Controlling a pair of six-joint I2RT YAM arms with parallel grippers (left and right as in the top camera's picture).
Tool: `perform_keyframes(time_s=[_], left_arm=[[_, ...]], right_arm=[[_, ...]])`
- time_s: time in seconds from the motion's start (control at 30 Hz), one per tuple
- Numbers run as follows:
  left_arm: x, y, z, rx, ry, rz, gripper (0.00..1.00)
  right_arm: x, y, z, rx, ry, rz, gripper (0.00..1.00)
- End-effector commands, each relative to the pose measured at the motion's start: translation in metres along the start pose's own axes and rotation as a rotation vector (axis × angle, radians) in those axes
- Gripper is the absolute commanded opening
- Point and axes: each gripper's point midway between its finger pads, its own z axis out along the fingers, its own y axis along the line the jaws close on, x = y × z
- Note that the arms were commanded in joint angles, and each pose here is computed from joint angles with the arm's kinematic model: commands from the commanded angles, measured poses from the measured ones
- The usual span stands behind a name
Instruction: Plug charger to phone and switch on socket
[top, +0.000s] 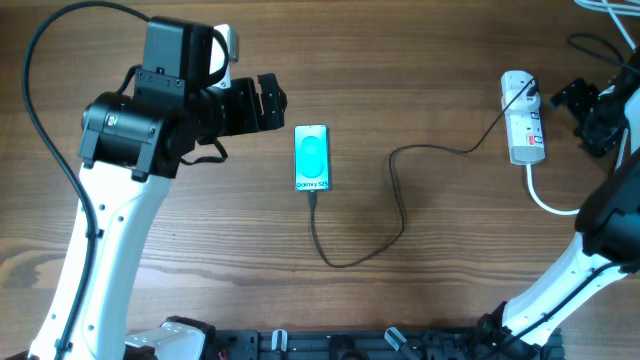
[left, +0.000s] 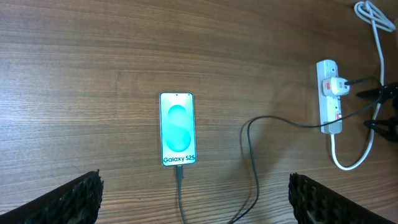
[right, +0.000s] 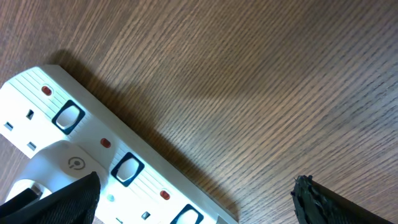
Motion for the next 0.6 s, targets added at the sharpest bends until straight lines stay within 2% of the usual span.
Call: perform_keyframes(time_s=[0.0,0.27,0.57], left_arm=[[0.000,0.002,0.001,-0.010,0.000,0.001,1.00],[0.000,0.002,0.001,-0.010,0.000,0.001,1.00],[0.000,0.002,0.001,-0.010,0.000,0.001,1.00]], right_arm=[[0.004,-0.014,0.014,0.121,-0.009,0.022,1.00],[0.009,-0.019,0.030,0.145,0.017,0.015,1.00],[0.013,-0.005,0.040,0.059,0.050,-0.010,1.00]])
